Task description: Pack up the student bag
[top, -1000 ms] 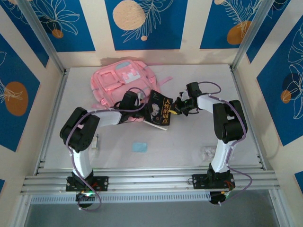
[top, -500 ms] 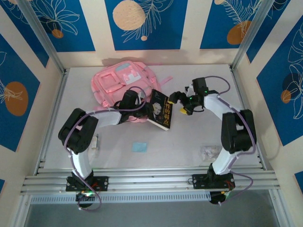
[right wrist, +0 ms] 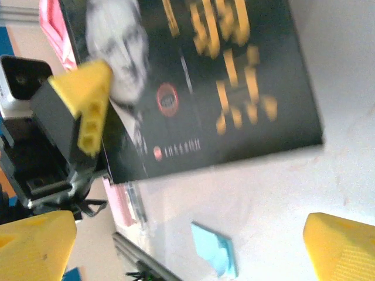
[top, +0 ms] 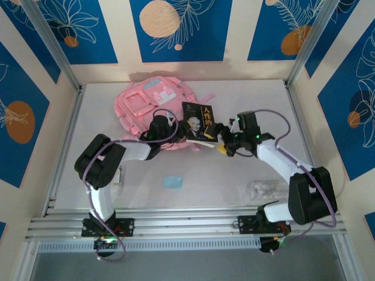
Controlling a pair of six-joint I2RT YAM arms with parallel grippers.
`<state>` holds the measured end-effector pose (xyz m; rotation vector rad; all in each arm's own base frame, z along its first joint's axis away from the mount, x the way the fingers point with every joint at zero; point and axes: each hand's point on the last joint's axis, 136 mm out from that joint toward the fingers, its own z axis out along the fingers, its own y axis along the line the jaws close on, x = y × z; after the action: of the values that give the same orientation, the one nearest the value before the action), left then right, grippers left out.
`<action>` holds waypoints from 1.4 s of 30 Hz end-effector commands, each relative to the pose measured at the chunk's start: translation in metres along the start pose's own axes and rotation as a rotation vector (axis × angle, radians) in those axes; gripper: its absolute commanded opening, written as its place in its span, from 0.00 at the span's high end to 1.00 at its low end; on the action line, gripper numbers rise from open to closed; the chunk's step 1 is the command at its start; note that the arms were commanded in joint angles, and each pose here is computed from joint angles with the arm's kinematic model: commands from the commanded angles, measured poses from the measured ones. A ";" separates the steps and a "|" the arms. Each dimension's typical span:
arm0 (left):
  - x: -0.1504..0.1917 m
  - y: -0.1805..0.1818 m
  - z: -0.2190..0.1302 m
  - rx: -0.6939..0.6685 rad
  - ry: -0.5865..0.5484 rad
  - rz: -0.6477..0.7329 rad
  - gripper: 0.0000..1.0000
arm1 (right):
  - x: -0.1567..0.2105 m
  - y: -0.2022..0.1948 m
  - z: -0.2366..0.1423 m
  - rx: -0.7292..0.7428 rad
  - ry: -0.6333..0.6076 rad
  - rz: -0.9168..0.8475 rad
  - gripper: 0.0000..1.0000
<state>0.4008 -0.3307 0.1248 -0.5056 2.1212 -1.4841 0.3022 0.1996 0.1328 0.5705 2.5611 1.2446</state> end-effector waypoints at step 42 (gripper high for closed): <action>0.007 -0.018 -0.034 0.052 -0.070 0.141 0.20 | -0.085 0.078 0.010 -0.374 -0.370 0.054 0.95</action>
<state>0.3869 -0.3161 0.1453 -0.5360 1.9479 -1.5142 0.3919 0.2164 0.1403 0.9086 2.0327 1.4250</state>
